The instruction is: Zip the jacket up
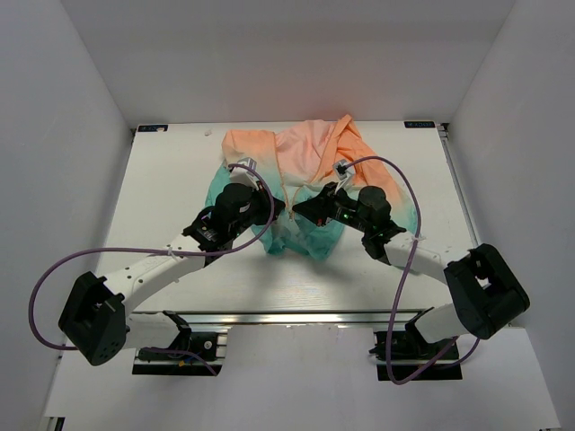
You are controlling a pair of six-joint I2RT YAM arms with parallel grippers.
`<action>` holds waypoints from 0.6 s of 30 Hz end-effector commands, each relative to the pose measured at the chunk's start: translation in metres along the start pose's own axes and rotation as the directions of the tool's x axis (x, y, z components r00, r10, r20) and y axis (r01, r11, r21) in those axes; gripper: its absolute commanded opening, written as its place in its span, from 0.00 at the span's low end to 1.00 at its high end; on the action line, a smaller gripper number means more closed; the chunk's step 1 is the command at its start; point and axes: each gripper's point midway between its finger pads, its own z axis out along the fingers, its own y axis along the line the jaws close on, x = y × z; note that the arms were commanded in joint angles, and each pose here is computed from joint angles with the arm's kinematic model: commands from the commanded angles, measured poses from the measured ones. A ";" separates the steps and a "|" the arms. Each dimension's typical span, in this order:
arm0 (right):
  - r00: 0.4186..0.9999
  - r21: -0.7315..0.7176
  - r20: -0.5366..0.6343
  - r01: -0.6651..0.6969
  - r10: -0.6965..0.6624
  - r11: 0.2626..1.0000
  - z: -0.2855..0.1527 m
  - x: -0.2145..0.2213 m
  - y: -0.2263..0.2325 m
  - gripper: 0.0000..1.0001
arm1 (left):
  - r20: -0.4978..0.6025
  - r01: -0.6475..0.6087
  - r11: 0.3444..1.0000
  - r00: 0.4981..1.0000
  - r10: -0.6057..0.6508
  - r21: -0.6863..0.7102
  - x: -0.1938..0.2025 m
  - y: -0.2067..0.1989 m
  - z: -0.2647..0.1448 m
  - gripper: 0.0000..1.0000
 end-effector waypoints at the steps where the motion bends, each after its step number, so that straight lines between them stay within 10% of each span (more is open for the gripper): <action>1: 0.998 -0.050 0.044 0.054 -0.052 0.997 -0.002 -0.017 0.017 0.00 | 0.043 -0.004 0.999 0.999 0.001 0.054 -0.015 -0.015 -0.009 0.00; 18: 0.997 -0.069 0.068 0.046 -0.041 0.997 0.006 -0.026 0.019 0.00 | 0.025 0.000 0.997 1.000 -0.002 0.072 -0.008 -0.016 -0.009 0.00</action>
